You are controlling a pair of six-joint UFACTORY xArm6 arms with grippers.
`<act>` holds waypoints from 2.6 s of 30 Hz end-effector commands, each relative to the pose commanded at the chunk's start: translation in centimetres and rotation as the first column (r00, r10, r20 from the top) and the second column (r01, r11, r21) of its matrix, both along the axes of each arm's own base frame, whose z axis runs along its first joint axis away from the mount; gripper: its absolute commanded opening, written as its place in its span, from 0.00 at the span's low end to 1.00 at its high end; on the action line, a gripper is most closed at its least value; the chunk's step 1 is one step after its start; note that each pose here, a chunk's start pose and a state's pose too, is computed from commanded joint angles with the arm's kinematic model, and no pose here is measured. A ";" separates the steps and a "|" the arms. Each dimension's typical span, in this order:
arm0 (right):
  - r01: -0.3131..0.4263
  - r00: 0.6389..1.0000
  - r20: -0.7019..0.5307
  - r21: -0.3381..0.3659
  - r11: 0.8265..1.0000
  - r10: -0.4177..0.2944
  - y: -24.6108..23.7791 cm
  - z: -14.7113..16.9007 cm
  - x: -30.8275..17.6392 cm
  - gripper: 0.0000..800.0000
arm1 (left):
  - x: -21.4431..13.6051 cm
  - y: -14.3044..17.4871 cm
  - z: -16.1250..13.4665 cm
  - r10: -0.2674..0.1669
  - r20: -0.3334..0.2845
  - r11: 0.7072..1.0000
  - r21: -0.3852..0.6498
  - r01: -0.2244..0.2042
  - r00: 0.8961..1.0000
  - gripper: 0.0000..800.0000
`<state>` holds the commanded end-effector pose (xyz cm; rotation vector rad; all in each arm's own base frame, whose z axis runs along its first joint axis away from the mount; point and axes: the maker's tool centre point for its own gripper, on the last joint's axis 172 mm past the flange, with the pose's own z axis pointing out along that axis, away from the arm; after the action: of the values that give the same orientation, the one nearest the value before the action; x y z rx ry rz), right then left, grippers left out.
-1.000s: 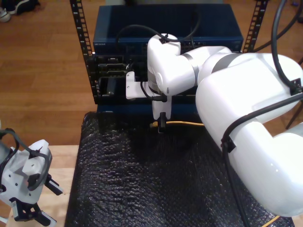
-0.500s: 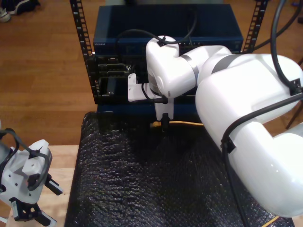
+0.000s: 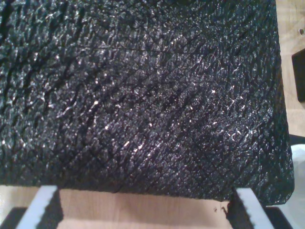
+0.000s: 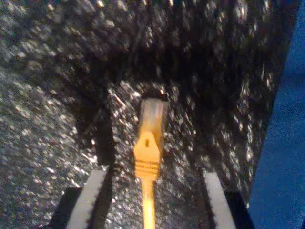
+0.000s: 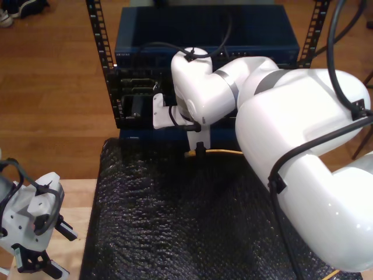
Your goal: Grab the cable and plug it in
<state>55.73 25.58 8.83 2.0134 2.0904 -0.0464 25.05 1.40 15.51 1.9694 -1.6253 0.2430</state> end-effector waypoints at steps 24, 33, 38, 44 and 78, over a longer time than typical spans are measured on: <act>-0.018 1.000 0.005 -0.013 1.000 0.018 1.5 -0.1 -1.0 0.40 | 0.0 0.0 0.0 0.000 0.000 1.000 0.000 0.000 1.000 1.00; -0.017 1.000 0.006 -0.014 1.000 0.017 1.6 -0.2 -1.1 0.28 | 0.0 0.0 0.0 0.000 0.000 1.000 0.000 0.000 1.000 1.00; -0.016 1.000 0.007 -0.012 1.000 0.016 1.6 -0.2 -1.0 0.22 | 0.0 0.0 0.0 0.000 0.000 1.000 0.000 0.000 1.000 1.00; -0.016 1.000 0.006 -0.013 1.000 0.016 1.6 -0.2 -1.1 0.14 | 0.0 0.0 0.0 0.000 0.000 1.000 0.000 0.000 1.000 1.00; 0.059 0.997 -0.067 0.168 0.984 -0.048 -1.0 10.7 -5.9 0.01 | 1.9 -3.5 2.8 -0.019 0.042 0.996 -0.089 0.023 0.999 1.00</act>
<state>49.79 24.56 19.52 2.1935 2.1437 0.0629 26.97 -2.08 18.33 1.8907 -1.6319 0.3442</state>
